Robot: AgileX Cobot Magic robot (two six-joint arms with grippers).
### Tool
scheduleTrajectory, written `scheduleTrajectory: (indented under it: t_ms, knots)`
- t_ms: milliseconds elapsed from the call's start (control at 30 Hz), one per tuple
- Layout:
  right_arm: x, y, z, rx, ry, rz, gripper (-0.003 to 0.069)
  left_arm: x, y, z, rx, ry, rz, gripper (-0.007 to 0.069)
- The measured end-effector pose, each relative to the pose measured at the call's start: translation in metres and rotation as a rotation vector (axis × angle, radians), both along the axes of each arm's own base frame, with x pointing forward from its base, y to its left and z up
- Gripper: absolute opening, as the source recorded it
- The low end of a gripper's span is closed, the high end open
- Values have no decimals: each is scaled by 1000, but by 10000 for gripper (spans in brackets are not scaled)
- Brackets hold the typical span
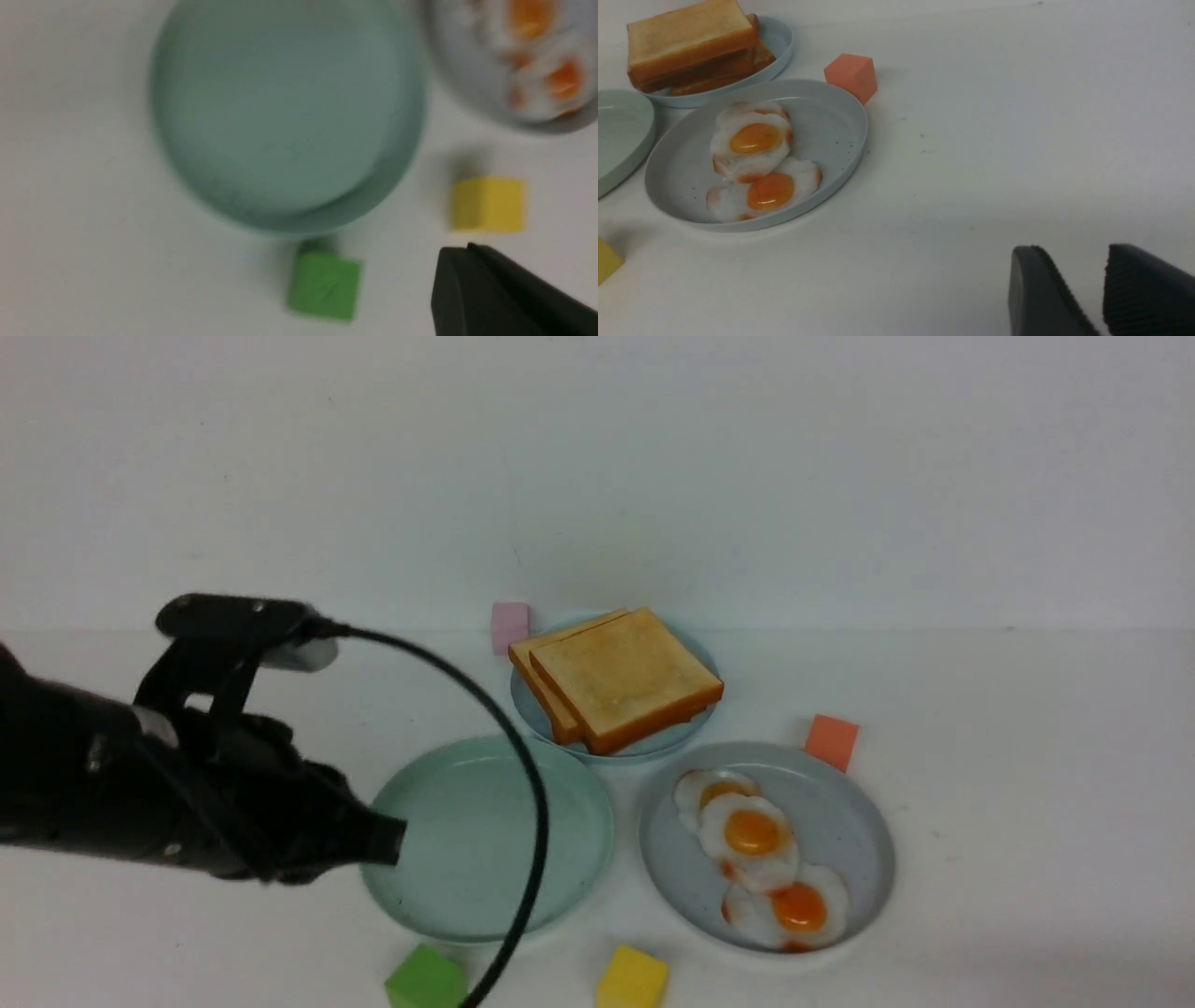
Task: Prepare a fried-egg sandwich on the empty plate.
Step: Use the left arm to grab a slice of bread
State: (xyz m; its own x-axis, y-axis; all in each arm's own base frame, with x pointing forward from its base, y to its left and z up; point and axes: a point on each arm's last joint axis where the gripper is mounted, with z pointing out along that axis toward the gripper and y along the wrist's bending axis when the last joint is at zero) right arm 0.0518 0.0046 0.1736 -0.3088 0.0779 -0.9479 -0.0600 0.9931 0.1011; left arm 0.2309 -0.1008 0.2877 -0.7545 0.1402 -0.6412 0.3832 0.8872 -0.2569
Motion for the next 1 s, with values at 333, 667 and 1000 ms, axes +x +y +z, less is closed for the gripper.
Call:
scheduleTrajectory:
  t_ms: [333,667,1000]
  knots:
    - [0,0,0,0,0,0,241,88,-47,7,62,186,-150,-13]
    - [0,0,0,0,0,0,241,122,-131,0,372,60,-340,-13]
    - [0,0,0,0,0,0,241,179,-167,-37,360,-33,-351,67]
